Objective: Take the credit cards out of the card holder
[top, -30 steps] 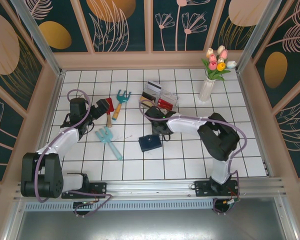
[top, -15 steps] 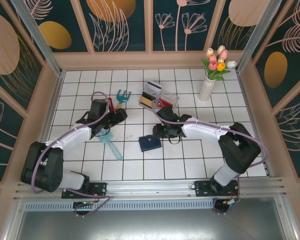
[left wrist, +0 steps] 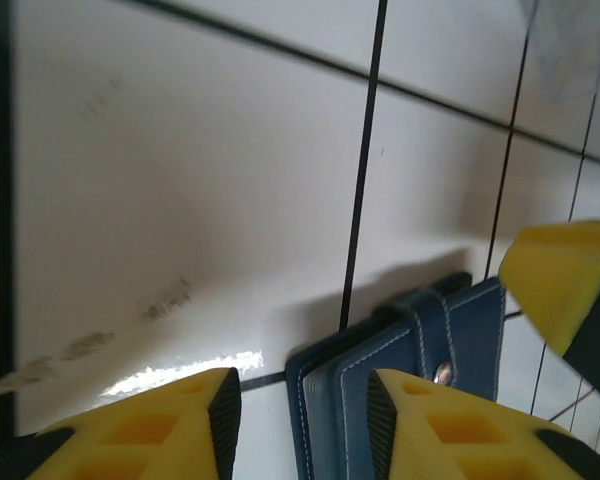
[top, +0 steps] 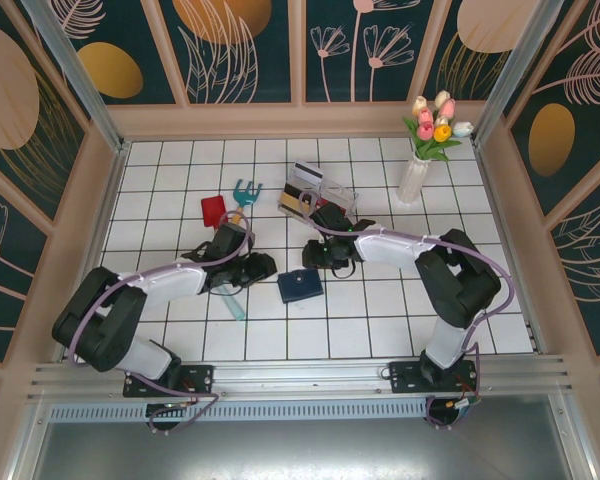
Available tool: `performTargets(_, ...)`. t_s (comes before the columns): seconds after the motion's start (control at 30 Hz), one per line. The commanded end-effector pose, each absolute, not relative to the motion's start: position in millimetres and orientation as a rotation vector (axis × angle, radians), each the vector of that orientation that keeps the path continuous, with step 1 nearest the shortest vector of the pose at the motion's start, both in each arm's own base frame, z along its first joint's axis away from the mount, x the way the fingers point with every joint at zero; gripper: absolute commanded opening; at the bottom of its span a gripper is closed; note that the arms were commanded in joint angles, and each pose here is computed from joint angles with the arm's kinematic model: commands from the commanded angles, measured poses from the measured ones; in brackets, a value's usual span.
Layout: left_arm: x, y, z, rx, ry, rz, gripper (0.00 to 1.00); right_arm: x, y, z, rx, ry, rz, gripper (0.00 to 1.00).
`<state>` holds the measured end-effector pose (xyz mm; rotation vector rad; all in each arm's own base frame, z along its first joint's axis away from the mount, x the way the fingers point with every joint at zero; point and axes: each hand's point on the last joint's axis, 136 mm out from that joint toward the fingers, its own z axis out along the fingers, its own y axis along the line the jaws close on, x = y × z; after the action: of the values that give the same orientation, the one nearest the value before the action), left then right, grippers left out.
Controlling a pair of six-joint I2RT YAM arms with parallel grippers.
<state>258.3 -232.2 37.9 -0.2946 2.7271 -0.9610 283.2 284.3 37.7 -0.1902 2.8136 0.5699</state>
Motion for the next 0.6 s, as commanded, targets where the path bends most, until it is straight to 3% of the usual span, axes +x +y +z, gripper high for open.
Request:
performTargets(0.0, 248.3, -249.0, 35.3, -0.194, 2.738, -1.067, 0.37, 284.4, 289.1, 37.7, -0.201, 2.815, 0.610, 0.39)
performTargets(0.57, 258.9, -254.1, 22.7, -0.153, 2.768, -1.016, 0.11, 267.4, 278.0, 24.4, -0.204, 2.868, 0.602, 0.32)
